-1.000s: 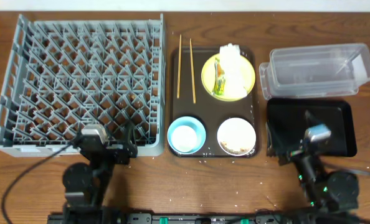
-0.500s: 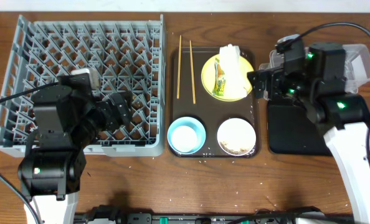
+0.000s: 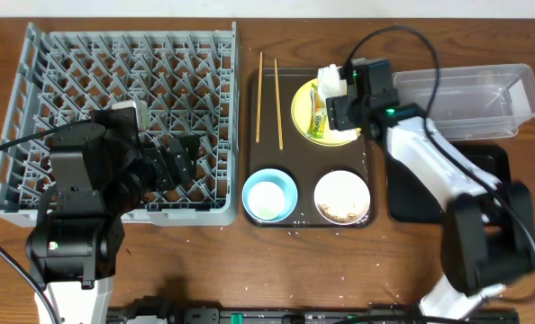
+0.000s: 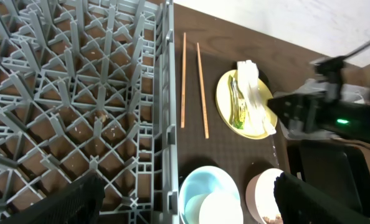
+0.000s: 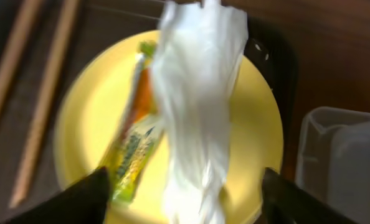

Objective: Sort waste into correct bins and load items into the dishwasher
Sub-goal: 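Grasp the white tissue on the yellow plate with the right gripper, then drop the tissue into the clear plastic bin with the right gripper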

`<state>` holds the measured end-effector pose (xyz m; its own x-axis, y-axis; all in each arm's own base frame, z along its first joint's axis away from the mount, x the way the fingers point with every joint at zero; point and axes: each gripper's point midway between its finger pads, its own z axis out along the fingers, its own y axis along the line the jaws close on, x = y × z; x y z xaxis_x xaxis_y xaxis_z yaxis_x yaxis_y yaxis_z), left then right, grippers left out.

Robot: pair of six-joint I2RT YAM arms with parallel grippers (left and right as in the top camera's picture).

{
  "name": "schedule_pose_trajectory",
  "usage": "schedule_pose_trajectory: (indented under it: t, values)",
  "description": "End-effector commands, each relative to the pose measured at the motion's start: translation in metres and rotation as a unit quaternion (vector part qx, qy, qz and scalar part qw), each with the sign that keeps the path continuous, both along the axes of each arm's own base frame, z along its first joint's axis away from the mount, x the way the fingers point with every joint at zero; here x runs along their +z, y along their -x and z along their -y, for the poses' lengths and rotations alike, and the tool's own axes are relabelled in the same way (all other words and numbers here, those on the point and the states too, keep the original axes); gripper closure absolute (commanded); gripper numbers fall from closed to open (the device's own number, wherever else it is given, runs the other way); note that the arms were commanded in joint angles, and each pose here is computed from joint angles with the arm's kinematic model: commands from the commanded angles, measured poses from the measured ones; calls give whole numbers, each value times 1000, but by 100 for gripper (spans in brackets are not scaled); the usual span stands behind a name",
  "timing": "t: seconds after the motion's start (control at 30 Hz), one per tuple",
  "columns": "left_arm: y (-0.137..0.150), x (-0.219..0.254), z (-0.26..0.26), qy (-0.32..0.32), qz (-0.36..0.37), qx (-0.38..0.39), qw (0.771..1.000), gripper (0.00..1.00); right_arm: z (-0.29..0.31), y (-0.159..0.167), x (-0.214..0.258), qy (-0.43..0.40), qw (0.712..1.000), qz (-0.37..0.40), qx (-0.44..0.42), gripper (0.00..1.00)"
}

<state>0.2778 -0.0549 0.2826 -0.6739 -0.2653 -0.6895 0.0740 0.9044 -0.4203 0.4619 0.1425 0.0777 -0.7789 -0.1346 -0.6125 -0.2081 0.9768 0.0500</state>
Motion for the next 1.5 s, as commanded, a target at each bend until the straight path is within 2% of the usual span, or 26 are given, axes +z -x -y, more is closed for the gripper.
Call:
schedule_pose_trajectory:
  t: [0.0, 0.07, 0.13, 0.2, 0.23, 0.27, 0.33, 0.47, 0.57, 0.67, 0.73, 0.77, 0.8, 0.9, 0.97, 1.07, 1.13, 1.17, 1.3, 1.37, 1.47]
  values:
    - [0, 9, 2, 3, 12, -4, 1000, 12, 9, -15, -28, 23, 999, 0, -25, 41]
    - [0, 9, 2, 3, 12, -4, 1000, 12, 9, -16, -51, 28, 999, -14, -24, 53]
    - [0, 9, 2, 3, 12, -4, 1000, 12, 9, -14, -64, 32, 999, -26, -24, 59]
    - [0, 9, 2, 3, 12, -4, 1000, 12, 13, -13, -70, 40, 998, -31, -29, 81]
    - [0, 9, 2, 3, 12, -4, 1000, 12, 14, -13, -70, 43, 998, -30, -32, 86]
    - [0, 9, 2, 3, 12, -4, 1000, 12, 15, -15, -62, 42, 998, -22, -36, 99]
    - [0, 9, 2, 3, 12, -4, 1000, 12, 15, -16, -43, 35, 999, -9, -40, 99]
    - [0, 9, 2, 3, 12, -4, 1000, 12, 19, -14, 25, 1, 997, 38, -63, 99]
    - [0, 9, 2, 3, 12, -4, 1000, 11, 29, 1, 75, -50, 991, 54, -111, 99]
    - [0, 9, 2, 3, 12, -4, 1000, 12, 68, 11, 119, -68, 973, 91, -199, 99]
    - [0, 9, 2, 3, 12, -4, 1000, 12, 130, 10, 119, -72, 931, 105, -343, 99]
    - [0, 9, 2, 3, 12, -4, 1000, 12, 146, 11, 114, -80, 913, 105, -385, 99]
    - [0, 9, 2, 3, 12, -4, 1000, 12, 172, 8, 103, -103, 882, 102, -449, 99]
    - [0, 9, 2, 3, 12, -4, 1000, 12, 209, 2, 73, -142, 831, 89, -531, 99]
    - [0, 9, 2, 3, 12, -4, 1000, 12, 218, -5, 53, -164, 820, 73, -543, 99]
    - [0, 9, 2, 3, 12, -4, 1000, 12, 220, -16, 34, -182, 825, 58, -533, 99]
    - [0, 9, 2, 3, 12, -4, 1000, 12, 191, -35, 50, -209, 876, 61, -431, 50]
    - [0, 9, 2, 3, 12, -4, 1000, 12, 181, -36, 63, -216, 885, 70, -406, 41]
    - [0, 9, 2, 3, 12, -4, 1000, 12, 142, -33, 115, -237, 908, 105, -328, 36]
    - [0, 9, 2, 3, 12, -4, 1000, 12, 101, -26, 147, -212, 939, 137, -236, 38]
    - [0, 9, 2, 3, 12, -4, 1000, 11, 47, -13, 154, -142, 972, 151, -111, 39]
